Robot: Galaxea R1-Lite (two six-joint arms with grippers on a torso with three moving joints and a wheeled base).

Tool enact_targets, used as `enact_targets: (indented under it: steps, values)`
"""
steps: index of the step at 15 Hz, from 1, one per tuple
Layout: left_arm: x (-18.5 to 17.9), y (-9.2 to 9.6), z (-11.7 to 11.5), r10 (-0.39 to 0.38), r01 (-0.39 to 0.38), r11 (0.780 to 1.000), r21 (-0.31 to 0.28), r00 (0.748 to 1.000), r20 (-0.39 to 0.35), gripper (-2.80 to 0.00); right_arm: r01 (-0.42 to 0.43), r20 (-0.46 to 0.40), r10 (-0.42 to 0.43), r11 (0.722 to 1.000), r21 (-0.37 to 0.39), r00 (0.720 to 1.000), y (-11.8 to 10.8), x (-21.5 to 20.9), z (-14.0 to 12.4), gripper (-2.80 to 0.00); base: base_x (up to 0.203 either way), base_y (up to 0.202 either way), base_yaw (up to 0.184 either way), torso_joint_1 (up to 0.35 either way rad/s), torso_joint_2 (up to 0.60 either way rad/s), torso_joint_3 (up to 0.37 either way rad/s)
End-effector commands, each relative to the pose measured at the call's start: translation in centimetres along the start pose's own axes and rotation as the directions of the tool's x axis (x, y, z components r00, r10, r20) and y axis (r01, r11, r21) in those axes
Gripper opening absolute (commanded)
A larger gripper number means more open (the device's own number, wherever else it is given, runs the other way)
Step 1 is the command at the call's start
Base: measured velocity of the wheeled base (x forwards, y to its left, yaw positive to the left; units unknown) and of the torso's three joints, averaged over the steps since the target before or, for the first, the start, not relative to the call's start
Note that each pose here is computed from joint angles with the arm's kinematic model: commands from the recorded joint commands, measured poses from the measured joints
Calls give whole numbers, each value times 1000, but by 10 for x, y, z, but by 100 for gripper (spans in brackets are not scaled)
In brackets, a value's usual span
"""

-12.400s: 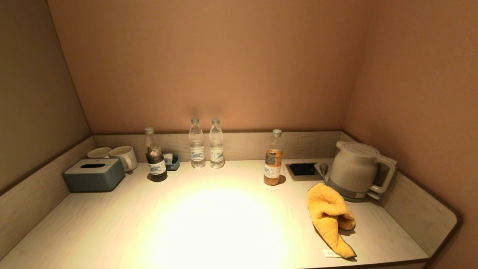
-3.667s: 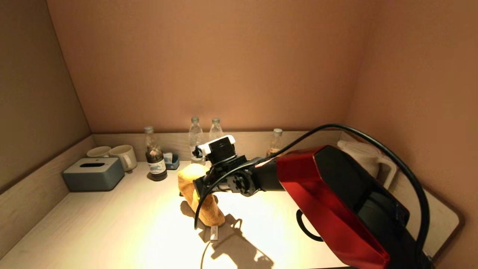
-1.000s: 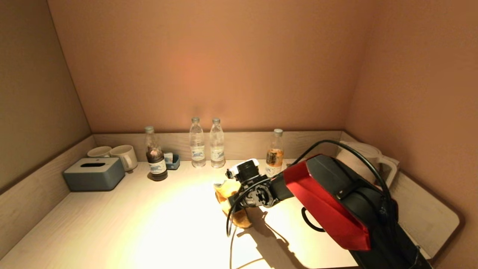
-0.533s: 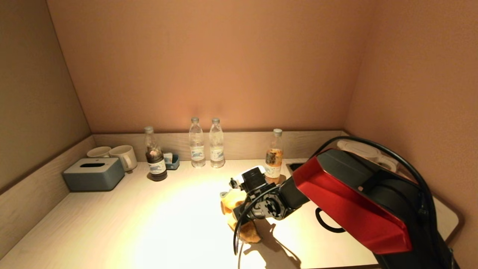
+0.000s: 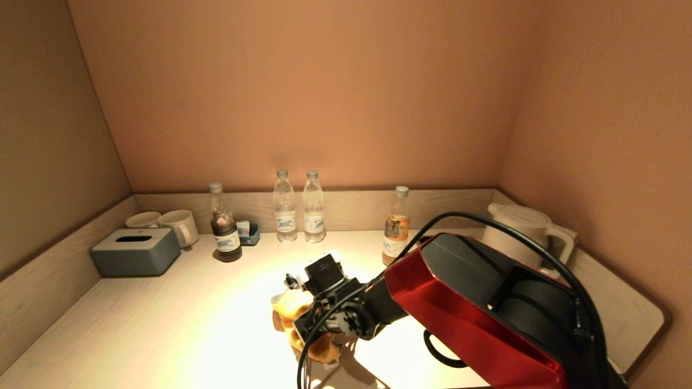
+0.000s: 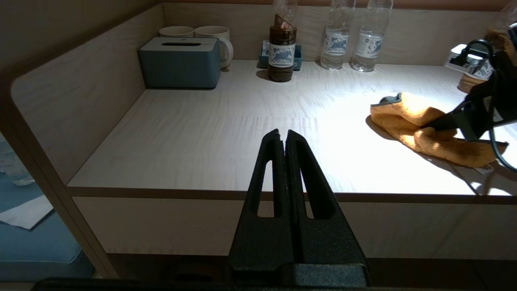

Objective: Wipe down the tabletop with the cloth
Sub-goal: Sweep the stains on the table

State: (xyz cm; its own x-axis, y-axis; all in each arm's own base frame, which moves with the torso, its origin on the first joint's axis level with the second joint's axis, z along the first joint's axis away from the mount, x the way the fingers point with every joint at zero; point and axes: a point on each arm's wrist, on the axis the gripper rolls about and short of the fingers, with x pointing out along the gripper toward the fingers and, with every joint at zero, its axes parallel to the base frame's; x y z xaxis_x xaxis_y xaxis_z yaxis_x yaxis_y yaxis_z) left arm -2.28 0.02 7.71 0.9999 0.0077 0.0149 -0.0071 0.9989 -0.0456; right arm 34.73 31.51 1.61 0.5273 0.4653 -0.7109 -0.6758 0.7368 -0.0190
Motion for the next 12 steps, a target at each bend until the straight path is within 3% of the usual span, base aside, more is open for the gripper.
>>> enact_targets:
  steps: [1, 9, 12]
  values:
    - [0, 0, 0, 0, 0, 1000, 0, 1000, 0, -280, -15, 7, 15, 998, -58, 1000, 14, 25, -2, -280, 0, 0, 0, 0, 0, 0]
    - [0, 0, 0, 0, 0, 1000, 0, 1000, 0, -280, 0, 68, 9, 991, -137, 998, 17, 65, 14, -280, 0, 0, 0, 0, 0, 0]
    - [0, 0, 0, 0, 0, 1000, 0, 1000, 0, -280, 46, 104, -26, 980, -192, 994, 3, 71, 17, -280, 0, 0, 0, 0, 0, 0]
